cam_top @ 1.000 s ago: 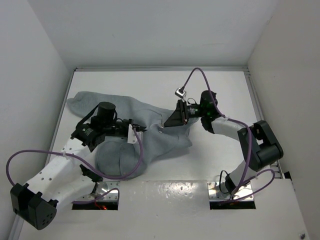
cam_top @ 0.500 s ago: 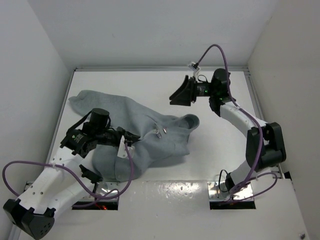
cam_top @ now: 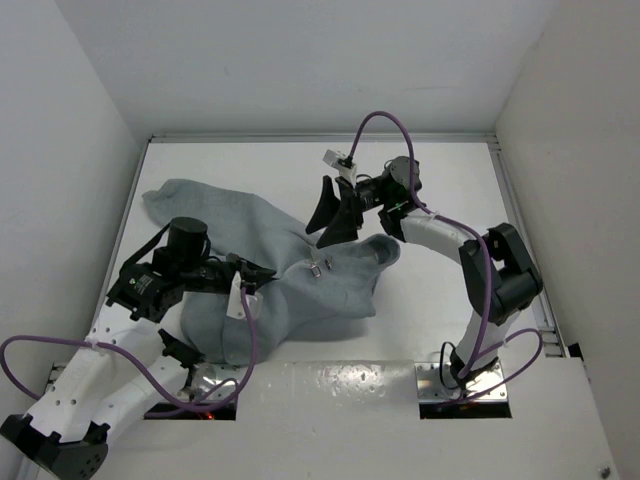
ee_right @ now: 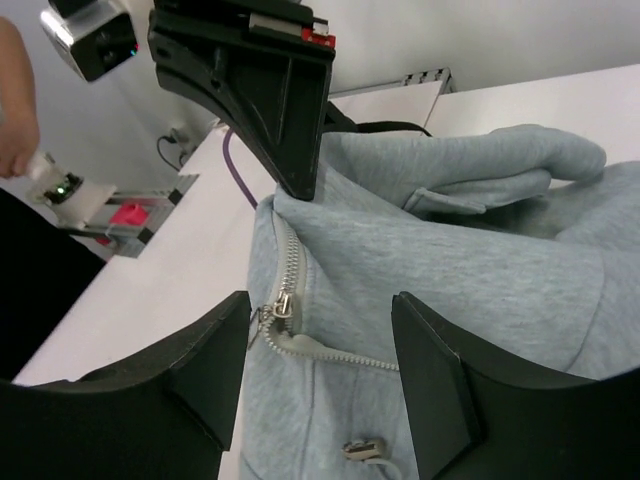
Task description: Zip up the jacket
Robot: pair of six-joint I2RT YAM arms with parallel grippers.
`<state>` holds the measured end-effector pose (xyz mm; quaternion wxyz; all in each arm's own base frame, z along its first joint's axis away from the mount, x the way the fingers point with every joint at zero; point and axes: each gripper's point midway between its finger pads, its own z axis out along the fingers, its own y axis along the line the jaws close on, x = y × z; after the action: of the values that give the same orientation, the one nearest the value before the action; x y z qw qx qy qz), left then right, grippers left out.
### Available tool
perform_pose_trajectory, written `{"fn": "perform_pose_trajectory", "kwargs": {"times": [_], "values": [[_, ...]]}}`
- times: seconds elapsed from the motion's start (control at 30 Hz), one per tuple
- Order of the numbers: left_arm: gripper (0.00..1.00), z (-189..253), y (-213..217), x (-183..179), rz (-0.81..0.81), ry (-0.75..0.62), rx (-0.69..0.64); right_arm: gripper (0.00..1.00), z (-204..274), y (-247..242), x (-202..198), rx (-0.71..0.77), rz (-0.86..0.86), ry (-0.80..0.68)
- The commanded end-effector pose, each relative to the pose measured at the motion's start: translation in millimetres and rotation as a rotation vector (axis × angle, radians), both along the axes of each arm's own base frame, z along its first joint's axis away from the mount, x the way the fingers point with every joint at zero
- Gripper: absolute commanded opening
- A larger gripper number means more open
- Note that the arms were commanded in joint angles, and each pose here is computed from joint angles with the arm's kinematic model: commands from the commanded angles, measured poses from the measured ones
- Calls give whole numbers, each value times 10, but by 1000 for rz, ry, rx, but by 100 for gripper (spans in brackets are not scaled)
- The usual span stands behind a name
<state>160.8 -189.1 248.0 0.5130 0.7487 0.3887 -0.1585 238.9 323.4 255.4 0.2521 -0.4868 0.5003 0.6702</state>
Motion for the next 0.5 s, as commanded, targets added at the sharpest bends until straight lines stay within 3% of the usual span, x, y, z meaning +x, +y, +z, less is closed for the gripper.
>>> {"fn": "perform_pose_trajectory", "kwargs": {"times": [0.0, 0.1, 0.47], "values": [[0, 419, -88, -50, -48, -61, -98, 59, -74, -115, -246, 15, 177, -191], [0, 418, -102, -20, -44, -44, -96, 59, -136, -144, -324, 7, 207, -204], [0, 564, -31, 255, 105, -86, -156, 41, -287, -275, -643, -20, 222, -145]]}}
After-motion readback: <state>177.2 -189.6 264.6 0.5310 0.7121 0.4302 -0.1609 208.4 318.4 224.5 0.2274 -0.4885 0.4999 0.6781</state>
